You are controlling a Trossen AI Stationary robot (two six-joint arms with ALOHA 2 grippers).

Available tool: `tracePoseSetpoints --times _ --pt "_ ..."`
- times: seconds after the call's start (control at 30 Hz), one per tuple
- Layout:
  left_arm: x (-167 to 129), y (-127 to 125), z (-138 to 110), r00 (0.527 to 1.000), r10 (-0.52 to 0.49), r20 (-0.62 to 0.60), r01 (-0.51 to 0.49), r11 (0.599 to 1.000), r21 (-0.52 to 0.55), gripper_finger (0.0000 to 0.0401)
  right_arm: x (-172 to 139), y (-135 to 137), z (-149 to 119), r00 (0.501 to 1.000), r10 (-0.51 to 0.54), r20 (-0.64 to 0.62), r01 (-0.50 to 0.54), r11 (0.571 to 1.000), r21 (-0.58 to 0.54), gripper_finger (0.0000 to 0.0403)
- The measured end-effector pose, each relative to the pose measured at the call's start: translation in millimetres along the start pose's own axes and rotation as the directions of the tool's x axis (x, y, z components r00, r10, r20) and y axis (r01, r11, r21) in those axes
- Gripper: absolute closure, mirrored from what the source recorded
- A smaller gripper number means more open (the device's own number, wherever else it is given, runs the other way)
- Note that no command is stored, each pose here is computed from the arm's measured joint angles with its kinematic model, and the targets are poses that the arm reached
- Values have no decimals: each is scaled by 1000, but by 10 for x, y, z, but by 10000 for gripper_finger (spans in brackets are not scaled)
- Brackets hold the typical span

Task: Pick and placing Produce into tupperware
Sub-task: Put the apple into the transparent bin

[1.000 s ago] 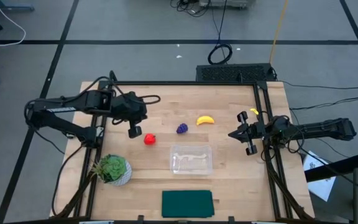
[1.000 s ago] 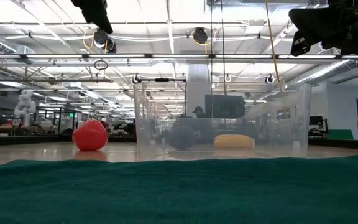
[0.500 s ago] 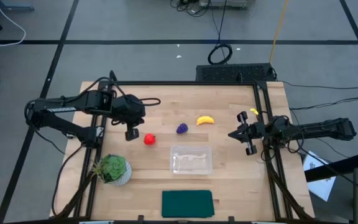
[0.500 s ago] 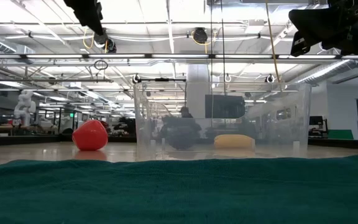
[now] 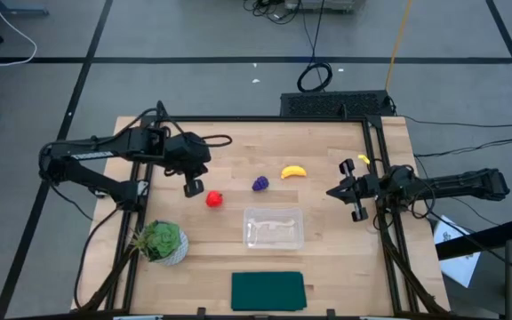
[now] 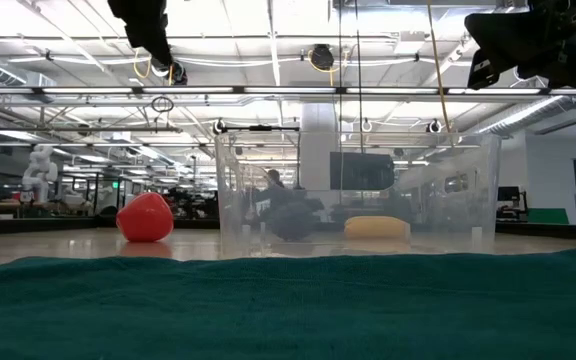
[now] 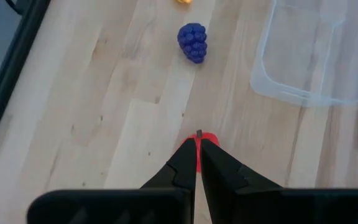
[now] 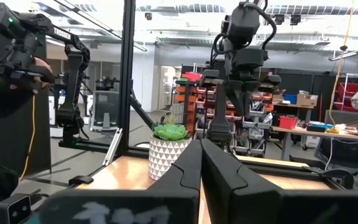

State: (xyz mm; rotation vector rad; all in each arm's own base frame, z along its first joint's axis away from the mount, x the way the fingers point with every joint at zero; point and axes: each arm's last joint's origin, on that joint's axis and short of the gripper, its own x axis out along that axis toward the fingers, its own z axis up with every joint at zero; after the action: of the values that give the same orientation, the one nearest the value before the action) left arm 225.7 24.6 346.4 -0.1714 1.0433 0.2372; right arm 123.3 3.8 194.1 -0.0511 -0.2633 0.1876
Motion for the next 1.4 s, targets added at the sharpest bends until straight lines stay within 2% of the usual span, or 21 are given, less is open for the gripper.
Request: tracePoseSetpoints --times 0.4,0.63,0.77,1.13,1.27,1.4 --pt "370 83 85 986 -40 -164 34 999 -41 375 0 -1 -1 1000 -3 -1 3 1000 -17 403" --pt "417 82 96 984 -27 -177 22 999 -35 363 0 -1 0 1000 -3 -1 3 1000 -18 403" --pt "426 87 98 984 -11 -178 0 998 -61 318 0 0 -1 1000 -2 -1 2 1000 -17 403" --pt "427 92 116 988 12 -156 -27 995 -93 146 0 0 -1 1000 -2 -1 2 1000 -17 403" --pt "447 87 99 986 13 -165 -31 993 -110 111 0 -1 -1 1000 -3 -1 3 1000 -17 403" --pt "540 87 16 978 17 -208 -47 989 -139 103 0 0 -1 1000 -2 -1 2 1000 -17 403"
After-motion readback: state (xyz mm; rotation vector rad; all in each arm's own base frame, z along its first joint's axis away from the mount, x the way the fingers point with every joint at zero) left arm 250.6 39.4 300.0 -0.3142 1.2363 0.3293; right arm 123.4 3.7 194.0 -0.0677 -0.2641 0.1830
